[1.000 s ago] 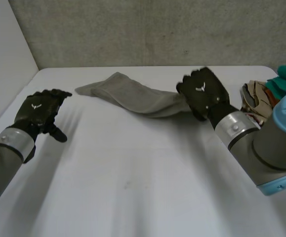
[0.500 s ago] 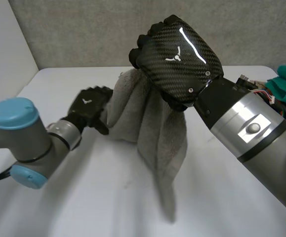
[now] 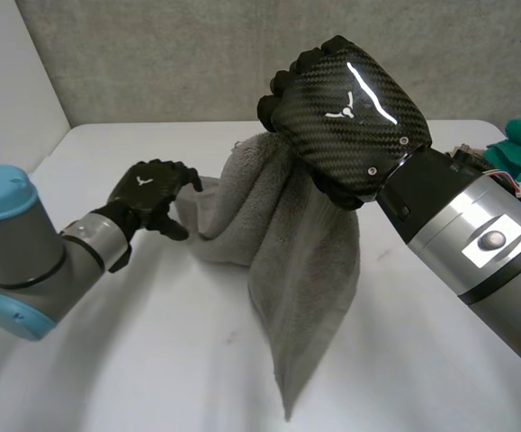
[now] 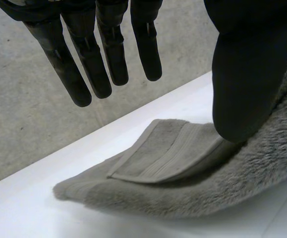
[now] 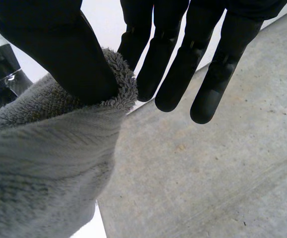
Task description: Fold the laundry.
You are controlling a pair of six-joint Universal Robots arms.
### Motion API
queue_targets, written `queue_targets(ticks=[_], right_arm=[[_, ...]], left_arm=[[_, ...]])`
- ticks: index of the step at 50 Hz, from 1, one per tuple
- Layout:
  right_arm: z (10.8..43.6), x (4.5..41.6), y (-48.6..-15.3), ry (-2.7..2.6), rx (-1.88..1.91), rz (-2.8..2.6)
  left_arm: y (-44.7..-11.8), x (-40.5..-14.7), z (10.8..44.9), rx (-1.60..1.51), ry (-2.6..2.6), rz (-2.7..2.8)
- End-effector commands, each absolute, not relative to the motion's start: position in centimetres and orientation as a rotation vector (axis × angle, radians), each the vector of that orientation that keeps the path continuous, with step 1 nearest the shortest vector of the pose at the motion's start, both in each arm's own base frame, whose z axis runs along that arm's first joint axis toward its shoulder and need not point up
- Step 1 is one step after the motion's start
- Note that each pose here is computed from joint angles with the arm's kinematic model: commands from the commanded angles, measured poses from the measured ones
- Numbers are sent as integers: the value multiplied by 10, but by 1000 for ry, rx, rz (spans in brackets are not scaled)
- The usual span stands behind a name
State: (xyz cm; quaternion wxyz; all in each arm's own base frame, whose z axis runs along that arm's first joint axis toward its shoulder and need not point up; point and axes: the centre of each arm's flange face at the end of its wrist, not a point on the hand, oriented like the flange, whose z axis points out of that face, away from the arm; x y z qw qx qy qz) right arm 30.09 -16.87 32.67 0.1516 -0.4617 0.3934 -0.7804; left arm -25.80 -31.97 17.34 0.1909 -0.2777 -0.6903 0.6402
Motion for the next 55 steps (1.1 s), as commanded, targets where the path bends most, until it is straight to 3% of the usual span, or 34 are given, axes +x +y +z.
queue_targets(ticks=[1,19,38,42,46,47,51,55], right_arm=[[326,304,-164,1117,-1330,-2226],[330,306,-153,1092,-1333,-2214],[330,300,-160,1136,-1330,-2223],[334,291,-177,1164,-1310,-2281],[338,279,-210,1245,-1287,-2350],[337,271,-224,1309,-1272,-2364],[331,258,-246,1468,-1267,-2324],[317,253,-254,1623,-1304,-2203]], left_arm=[[-331,-246,176,-771,-1930,1801],[-323,-292,144,-845,-1890,1678],[-338,-314,133,-847,-1869,1694],[-370,-285,166,-760,-1909,1907],[-385,-249,229,-648,-1874,2131],[-383,-237,253,-630,-1837,2181],[-360,-218,295,-649,-1775,2173],[-325,-208,305,-699,-1805,2042]])
